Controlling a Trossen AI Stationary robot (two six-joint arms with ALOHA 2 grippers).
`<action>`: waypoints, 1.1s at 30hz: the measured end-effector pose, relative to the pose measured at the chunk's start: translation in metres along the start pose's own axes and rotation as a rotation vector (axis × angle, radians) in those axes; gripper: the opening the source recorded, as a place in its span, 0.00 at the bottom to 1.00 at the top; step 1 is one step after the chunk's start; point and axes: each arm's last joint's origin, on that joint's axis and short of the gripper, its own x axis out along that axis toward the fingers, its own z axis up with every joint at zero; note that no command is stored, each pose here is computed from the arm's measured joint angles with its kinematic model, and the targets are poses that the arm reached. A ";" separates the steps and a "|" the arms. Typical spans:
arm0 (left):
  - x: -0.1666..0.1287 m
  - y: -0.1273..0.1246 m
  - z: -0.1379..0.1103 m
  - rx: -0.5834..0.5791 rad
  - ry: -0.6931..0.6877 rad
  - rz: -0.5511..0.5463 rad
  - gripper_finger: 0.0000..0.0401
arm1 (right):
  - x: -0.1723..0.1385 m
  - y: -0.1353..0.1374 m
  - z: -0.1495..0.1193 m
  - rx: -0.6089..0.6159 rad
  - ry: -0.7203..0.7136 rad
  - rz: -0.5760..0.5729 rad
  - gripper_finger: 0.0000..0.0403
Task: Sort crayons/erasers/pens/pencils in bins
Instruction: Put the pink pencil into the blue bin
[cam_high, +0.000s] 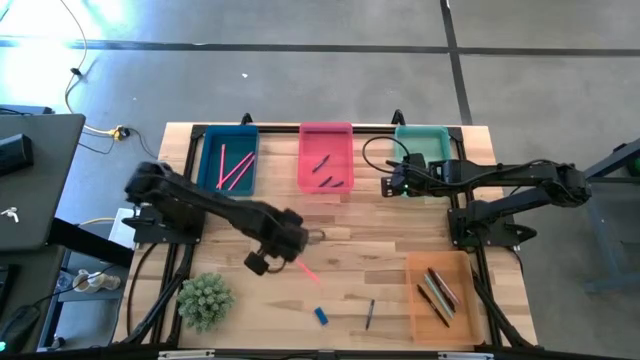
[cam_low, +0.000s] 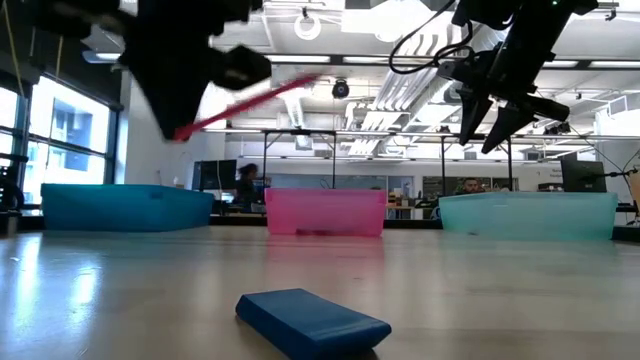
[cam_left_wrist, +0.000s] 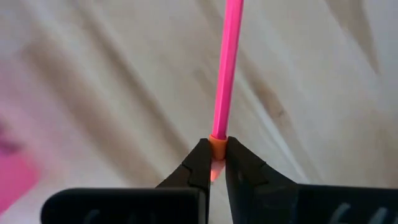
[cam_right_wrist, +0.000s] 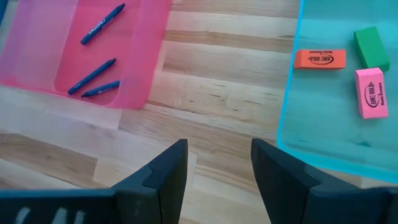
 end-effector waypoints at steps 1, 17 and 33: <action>-0.009 0.004 -0.005 -0.023 -0.017 0.023 0.03 | 0.000 0.000 0.000 -0.004 0.000 0.000 0.42; -0.135 0.033 -0.110 -0.569 -0.306 0.405 0.03 | 0.000 -0.001 0.000 -0.084 0.003 -0.007 0.42; -0.083 0.009 -0.201 -1.226 -0.325 0.632 0.03 | 0.001 -0.001 0.002 -0.160 -0.004 -0.006 0.42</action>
